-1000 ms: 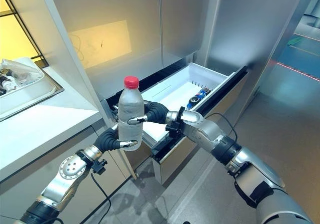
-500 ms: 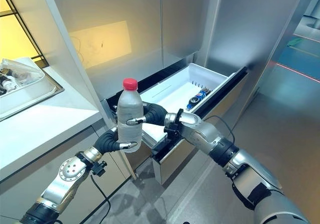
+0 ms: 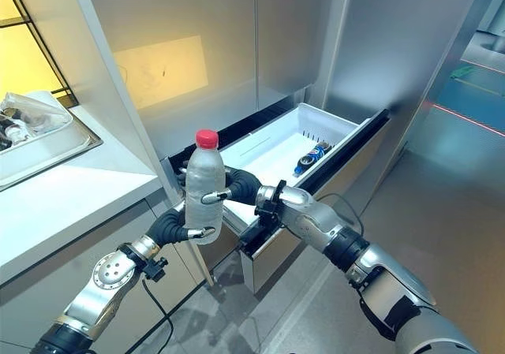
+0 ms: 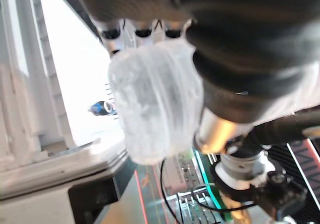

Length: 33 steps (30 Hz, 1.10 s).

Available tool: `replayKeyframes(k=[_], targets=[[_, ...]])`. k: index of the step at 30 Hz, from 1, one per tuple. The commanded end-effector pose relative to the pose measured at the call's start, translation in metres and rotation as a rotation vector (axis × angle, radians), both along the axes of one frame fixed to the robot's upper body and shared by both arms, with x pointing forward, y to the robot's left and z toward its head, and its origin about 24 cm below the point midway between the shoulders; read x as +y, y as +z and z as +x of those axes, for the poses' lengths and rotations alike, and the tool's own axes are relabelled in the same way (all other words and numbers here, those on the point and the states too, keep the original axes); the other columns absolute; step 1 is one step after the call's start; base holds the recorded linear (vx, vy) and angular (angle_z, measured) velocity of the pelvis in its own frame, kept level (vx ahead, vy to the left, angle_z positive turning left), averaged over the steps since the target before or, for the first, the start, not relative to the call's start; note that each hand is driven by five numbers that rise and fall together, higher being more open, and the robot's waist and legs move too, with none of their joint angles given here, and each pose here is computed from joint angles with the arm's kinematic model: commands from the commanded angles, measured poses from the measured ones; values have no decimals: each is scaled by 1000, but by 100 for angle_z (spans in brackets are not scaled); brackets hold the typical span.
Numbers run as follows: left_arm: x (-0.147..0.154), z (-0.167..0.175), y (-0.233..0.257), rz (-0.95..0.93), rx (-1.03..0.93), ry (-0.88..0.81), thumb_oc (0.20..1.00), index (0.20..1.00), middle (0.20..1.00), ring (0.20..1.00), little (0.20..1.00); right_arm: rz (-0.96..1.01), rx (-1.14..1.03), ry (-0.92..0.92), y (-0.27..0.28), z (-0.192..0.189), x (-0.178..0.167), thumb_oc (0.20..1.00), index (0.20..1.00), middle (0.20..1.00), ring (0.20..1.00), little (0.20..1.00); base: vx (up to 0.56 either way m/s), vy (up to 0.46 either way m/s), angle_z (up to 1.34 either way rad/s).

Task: Take the drinks into the refrigerator

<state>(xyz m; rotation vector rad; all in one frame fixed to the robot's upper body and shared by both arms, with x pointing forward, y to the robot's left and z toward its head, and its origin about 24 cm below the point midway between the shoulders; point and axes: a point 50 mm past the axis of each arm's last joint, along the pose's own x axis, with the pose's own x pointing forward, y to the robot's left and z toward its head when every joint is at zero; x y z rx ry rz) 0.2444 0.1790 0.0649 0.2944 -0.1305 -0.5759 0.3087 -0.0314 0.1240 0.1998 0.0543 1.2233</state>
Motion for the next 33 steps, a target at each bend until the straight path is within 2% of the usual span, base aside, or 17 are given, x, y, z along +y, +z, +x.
replayKeyframes(k=[1, 21, 29, 33], targets=[[-12, 43, 85, -121, -368, 19, 200, 200, 200, 200, 200, 208, 15, 421, 25, -58, 82, 1000, 1000, 1000, 1000, 1000, 0, 0, 0], [-10, 42, 87, -118, -376, 35, 200, 200, 200, 200, 200, 183, 16, 432, 20, -63, 85, 1000, 1000, 1000, 1000, 1000, 2, -1, 1], [0, 39, 81, -113, -358, 108, 200, 200, 200, 200, 200, 375, 142, 126, 18, -39, 71, 1000, 1000, 1000, 1000, 1000, 8, 2, 0], [3, 41, 76, -120, -343, 153, 200, 200, 200, 200, 200, 378, 92, 105, 29, -38, 72, 1000, 1000, 1000, 1000, 1000, 0, 0, 0]])
